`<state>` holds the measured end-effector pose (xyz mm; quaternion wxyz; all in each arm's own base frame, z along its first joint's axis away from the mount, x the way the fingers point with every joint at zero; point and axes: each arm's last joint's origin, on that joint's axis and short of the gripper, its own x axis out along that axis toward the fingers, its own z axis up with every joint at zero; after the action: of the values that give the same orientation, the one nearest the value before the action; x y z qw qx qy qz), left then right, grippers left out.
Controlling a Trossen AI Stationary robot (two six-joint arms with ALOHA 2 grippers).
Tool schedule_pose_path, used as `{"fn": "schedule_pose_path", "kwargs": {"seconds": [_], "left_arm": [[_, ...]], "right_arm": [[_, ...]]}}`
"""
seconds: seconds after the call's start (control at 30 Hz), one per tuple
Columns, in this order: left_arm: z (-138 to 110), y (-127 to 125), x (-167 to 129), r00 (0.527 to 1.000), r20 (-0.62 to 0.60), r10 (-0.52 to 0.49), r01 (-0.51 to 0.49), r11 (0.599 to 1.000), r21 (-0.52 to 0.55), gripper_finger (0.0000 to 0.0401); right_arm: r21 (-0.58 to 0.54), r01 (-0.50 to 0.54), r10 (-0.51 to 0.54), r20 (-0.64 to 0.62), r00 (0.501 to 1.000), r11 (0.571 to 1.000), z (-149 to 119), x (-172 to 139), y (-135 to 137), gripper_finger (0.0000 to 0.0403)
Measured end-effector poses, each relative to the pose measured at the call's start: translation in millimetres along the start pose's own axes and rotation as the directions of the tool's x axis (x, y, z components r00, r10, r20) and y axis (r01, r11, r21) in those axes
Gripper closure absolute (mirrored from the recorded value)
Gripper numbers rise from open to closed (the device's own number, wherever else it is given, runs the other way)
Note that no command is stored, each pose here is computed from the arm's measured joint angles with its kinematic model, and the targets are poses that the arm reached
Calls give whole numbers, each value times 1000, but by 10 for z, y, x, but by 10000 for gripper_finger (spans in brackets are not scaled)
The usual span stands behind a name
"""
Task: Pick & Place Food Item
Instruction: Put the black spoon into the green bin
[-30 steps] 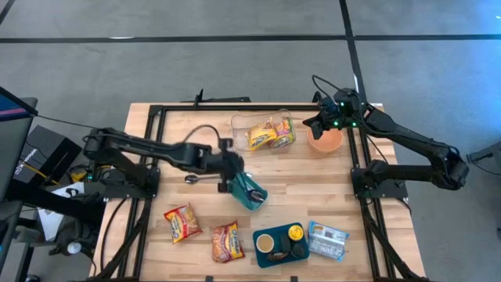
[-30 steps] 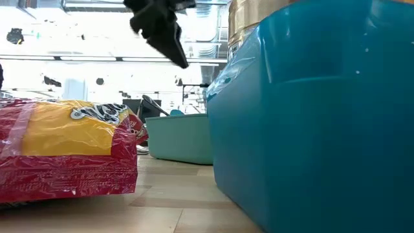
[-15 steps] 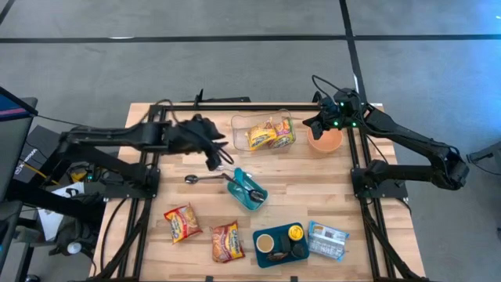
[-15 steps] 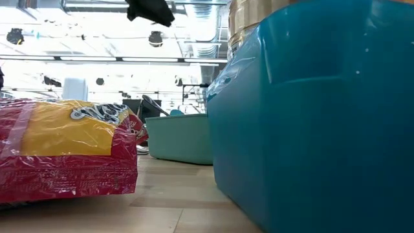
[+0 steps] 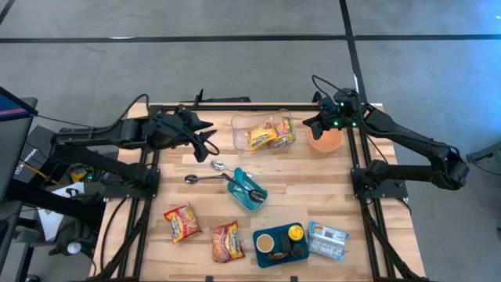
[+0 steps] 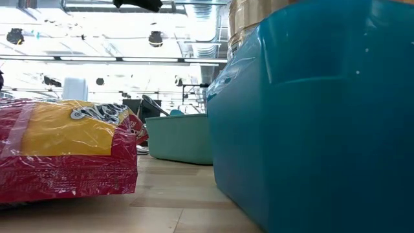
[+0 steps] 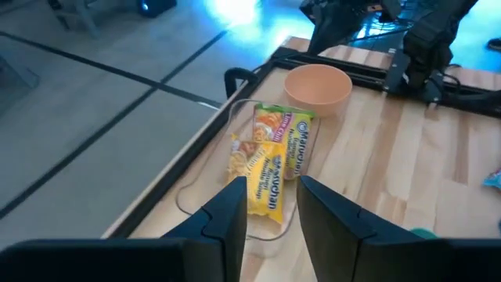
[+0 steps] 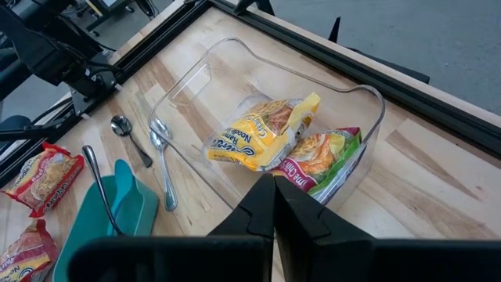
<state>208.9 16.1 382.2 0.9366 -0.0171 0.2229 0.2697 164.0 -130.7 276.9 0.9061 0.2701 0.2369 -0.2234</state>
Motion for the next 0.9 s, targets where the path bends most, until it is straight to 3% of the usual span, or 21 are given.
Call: {"fn": "schedule_pose_path", "kwargs": {"seconds": [0.23,0.57,0.7,0.9], "left_arm": [[-23,-2,13,1000,-23,8,-7,999,42,293],[-200,13,20,980,-199,9,-22,998,-61,293],[-311,-42,66,934,-345,-92,62,993,-97,293],[-549,-184,262,790,-605,-101,45,993,-107,293]], "right_arm": [[0,0,0,0,1000,1000,0,0,0,403],[-7,-1,1,-4,1000,1000,-3,0,0,403],[-8,-2,2,-9,1000,1000,-8,0,-2,403],[-29,1,-1,-19,1000,1000,-18,-1,-5,403]]}}
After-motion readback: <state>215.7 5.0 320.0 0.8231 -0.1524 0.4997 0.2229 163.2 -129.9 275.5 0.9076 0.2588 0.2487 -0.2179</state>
